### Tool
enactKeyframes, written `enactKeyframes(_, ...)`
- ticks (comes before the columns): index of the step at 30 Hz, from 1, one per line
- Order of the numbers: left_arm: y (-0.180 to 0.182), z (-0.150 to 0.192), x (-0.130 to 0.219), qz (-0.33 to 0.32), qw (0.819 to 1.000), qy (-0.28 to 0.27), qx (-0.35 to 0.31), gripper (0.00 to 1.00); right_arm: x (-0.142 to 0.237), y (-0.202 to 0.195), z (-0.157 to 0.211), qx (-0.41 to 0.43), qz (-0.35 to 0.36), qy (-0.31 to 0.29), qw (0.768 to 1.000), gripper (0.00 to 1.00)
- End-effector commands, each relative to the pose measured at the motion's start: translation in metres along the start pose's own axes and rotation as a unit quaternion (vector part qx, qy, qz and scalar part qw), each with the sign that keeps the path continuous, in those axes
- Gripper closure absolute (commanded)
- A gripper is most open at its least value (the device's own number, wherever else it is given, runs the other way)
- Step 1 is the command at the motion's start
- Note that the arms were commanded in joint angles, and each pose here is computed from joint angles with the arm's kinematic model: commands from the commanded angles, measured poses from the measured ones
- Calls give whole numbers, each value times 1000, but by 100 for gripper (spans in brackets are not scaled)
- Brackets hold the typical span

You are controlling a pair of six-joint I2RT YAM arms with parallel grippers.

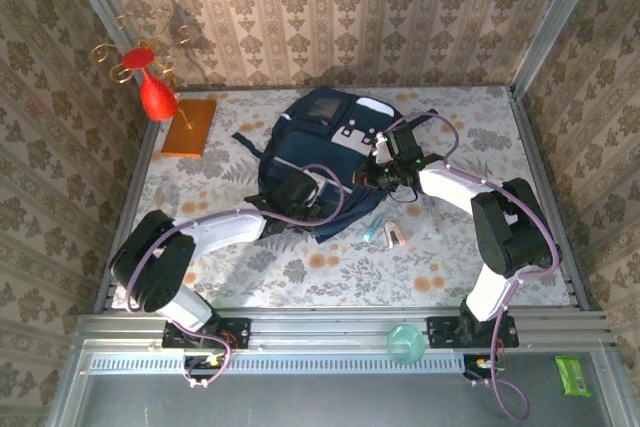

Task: Pack the student bag

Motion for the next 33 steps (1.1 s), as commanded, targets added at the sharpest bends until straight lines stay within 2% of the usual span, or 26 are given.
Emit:
enactKeyframes(1, 28, 13, 9, -58, 998, 4, 16, 100, 5, -11, -7, 19, 27, -8, 999, 100)
enactKeyframes(6, 52, 27, 20, -97, 995, 16, 13, 100, 11, -19, -15, 44, 78, -6, 996, 100)
enactKeyframes(9, 53, 28, 20, -90, 996, 17, 10, 100, 10, -18, -19, 55, 87, 0, 995, 100)
enactKeyframes(13, 43, 25, 18, -57, 998, 13, 4, 100, 5, -10, -30, 64, 79, 8, 995, 100)
enactKeyframes(17, 14, 19, 25, -8, 1000, -5, -20, 100, 1, -3, -48, 71, 84, 10, 994, 97)
enactKeyframes(21, -8, 15, 31, 38, 999, -26, -14, 100, 0, 11, -65, 66, 69, -8, 995, 86)
enactKeyframes(25, -13, 9, 29, 56, 997, -44, 10, 100, 8, 22, -67, 55, 46, -28, 997, 69)
enactKeyframes(30, -14, 3, 27, 47, 998, -46, 12, 100, 29, 19, -38, 25, 16, -53, 998, 51)
enactKeyframes(33, -14, 1, 26, 44, 998, -46, 10, 100, 30, 19, -9, 5, -10, -47, 999, 37)
Point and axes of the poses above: each hand's point on the last joint's axis, 136 mm out from that joint toward the fingers, its own x axis back along the fingers, its own y axis along the line the jaws close on, z = x × y, the point moved 6 cm from there along x, back along the fingers, and after that the axes turned 8 degrees about -x, right-handed, at the moved point
